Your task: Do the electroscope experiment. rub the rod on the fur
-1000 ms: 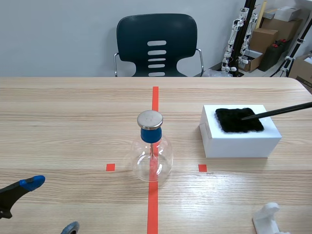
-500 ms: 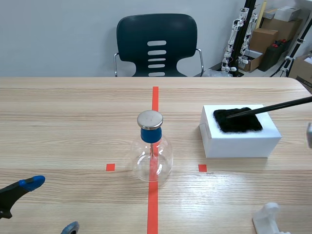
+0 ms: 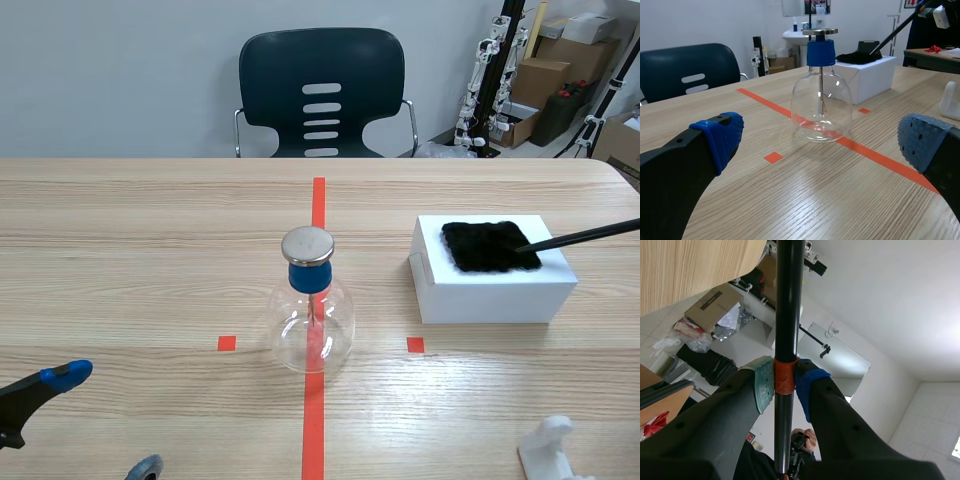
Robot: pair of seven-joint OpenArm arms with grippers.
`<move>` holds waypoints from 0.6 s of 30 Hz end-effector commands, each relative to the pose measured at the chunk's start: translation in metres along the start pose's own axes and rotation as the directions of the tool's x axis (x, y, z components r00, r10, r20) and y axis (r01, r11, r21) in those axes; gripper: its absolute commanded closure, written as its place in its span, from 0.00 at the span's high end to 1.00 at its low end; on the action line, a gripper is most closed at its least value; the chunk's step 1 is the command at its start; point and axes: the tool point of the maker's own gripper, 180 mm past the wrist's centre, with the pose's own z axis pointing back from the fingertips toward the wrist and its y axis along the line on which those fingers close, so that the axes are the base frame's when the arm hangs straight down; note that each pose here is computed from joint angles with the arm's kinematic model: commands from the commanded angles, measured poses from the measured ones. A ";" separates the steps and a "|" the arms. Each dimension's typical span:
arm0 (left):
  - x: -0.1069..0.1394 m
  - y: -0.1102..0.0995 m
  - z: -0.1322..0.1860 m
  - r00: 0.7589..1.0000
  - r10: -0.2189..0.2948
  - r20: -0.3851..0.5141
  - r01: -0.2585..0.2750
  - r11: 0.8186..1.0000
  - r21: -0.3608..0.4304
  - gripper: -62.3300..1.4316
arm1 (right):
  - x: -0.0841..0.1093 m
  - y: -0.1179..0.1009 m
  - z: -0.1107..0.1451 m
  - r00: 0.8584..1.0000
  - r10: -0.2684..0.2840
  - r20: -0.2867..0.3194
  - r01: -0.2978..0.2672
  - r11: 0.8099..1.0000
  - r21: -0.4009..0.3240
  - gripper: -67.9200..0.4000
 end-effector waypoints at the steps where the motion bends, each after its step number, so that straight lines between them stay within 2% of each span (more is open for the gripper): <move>1: 0.007 0.004 -0.002 0.999 -0.012 0.031 0.012 1.000 0.000 1.00 | 0.008 -0.012 -0.003 1.000 0.018 0.020 -0.018 0.999 -0.034 0.02; 6: 0.007 0.004 -0.002 0.999 -0.012 0.031 0.012 1.000 0.000 1.00 | 0.037 -0.026 -0.004 0.998 0.012 0.054 -0.008 0.997 -0.082 0.02; 10: 0.007 0.004 -0.002 0.999 -0.012 0.031 0.012 1.000 0.000 1.00 | 0.048 -0.029 -0.004 0.998 0.009 0.064 -0.003 0.995 -0.096 0.02; 12: 0.007 0.004 -0.002 0.999 -0.012 0.031 0.012 1.000 0.000 1.00 | 0.047 -0.029 -0.004 0.998 0.008 0.062 -0.002 0.996 -0.095 0.02; 18: 0.007 0.004 -0.002 0.999 -0.012 0.030 0.012 1.000 0.000 1.00 | 0.018 -0.016 -0.003 1.000 -0.013 0.025 0.014 0.999 -0.050 0.02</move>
